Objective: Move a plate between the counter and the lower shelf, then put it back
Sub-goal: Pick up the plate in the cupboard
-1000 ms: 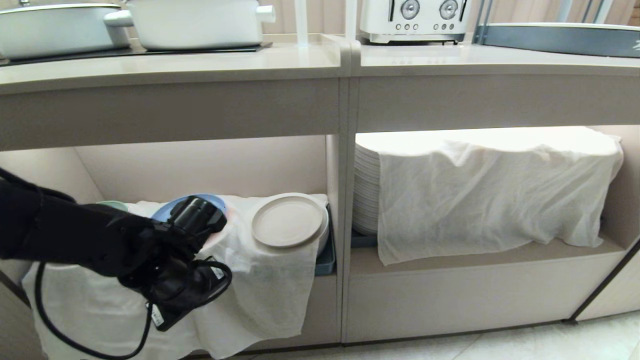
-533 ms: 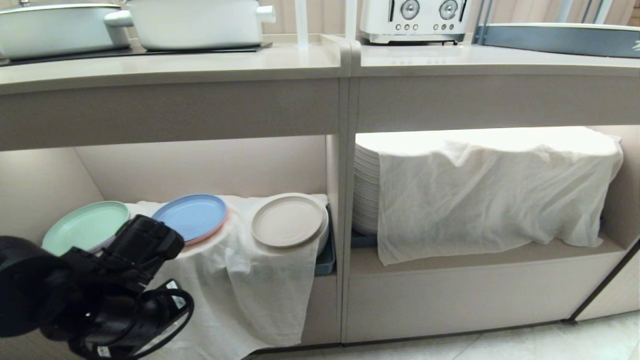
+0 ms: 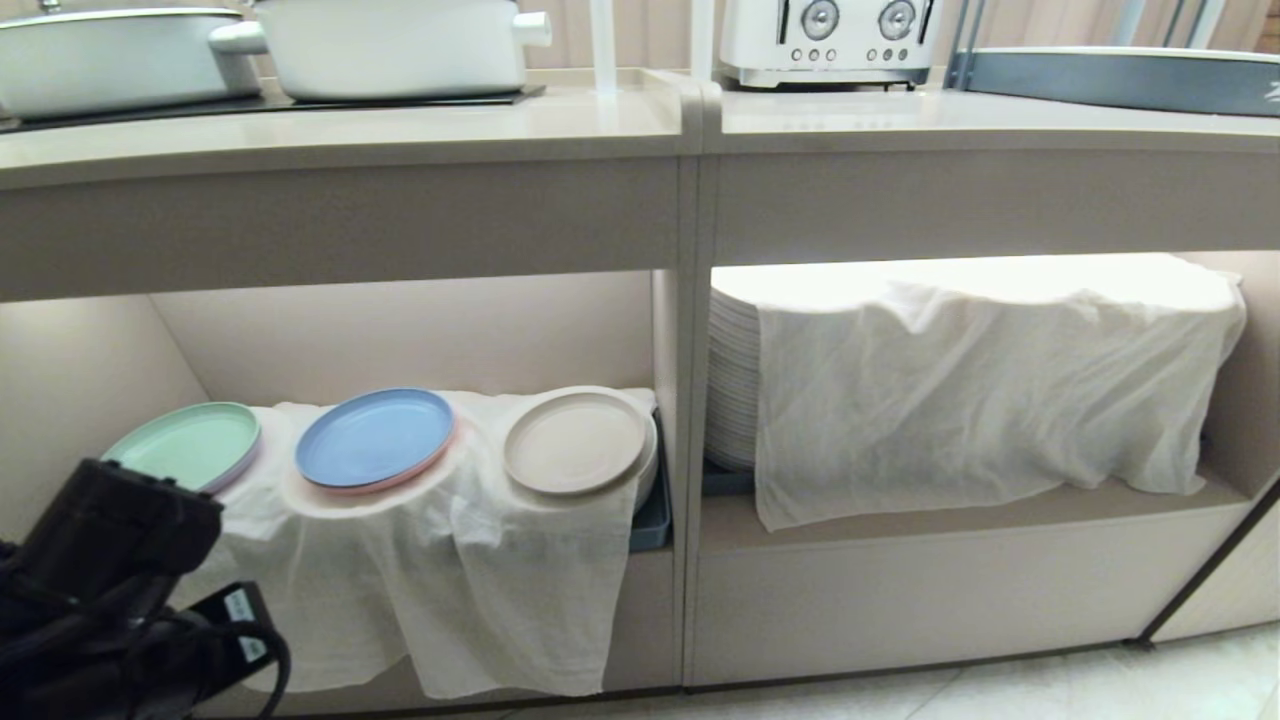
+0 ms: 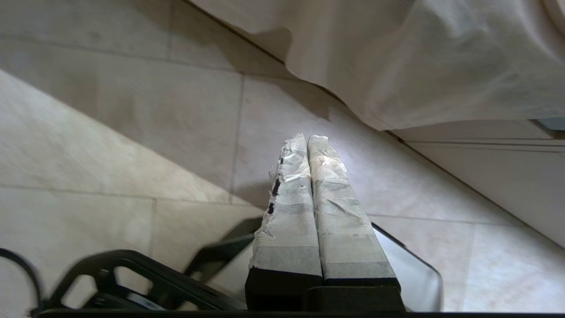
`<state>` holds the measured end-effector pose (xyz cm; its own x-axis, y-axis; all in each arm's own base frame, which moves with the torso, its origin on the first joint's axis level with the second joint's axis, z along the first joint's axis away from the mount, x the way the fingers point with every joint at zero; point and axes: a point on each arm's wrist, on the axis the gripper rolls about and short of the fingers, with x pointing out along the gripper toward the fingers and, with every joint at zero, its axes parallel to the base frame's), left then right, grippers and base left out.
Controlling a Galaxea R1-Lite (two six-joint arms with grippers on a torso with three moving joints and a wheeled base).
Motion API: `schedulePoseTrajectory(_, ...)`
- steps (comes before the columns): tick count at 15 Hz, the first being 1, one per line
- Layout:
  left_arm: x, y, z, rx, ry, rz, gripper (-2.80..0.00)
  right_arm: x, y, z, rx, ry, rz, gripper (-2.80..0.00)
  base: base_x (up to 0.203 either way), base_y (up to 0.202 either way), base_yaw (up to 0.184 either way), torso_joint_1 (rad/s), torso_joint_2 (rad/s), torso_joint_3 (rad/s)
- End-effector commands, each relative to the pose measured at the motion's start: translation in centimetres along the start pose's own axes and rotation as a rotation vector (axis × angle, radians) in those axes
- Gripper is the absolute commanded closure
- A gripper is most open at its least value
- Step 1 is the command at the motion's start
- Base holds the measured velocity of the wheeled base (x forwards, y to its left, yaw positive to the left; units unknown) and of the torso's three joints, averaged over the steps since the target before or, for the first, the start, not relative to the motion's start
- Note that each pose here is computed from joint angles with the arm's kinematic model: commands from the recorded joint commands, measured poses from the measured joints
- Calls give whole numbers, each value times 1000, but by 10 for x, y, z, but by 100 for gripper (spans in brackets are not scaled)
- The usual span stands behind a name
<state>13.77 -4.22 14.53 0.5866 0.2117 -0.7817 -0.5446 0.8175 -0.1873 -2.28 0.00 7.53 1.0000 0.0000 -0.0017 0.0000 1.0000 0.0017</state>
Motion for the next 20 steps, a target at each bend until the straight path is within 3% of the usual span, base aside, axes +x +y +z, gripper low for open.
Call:
schedulePoseTrajectory(1,-12,16,-4,9,-65,-11,0,0,0,0,0,0,0,0,0,0,0,0,0,0)
schedulePoseTrajectory(6,-11,44,-22,211,-212,133,0,0,0,0,0,0,0,0,0,0,0,0,0,0)
schedulePoseTrajectory(9,-11,52,-27,263,-307,106,0,0,0,0,0,0,0,0,0,0,0,0,0,0)
schedulePoseTrajectory(13,-15,72,-39,352,-334,102,0,0,0,0,0,0,0,0,0,0,0,0,0,0)
schedulePoseTrajectory(14,-15,76,-39,351,-337,89,0,0,0,0,0,0,0,0,0,0,0,0,0,0)
schedulePoseTrajectory(16,-12,83,-43,367,-365,-20,0,0,0,0,0,0,0,0,0,0,0,0,0,0)
schedulePoseTrajectory(20,-10,97,-57,403,-426,-107,0,0,0,0,0,0,0,0,0,0,0,0,0,0)
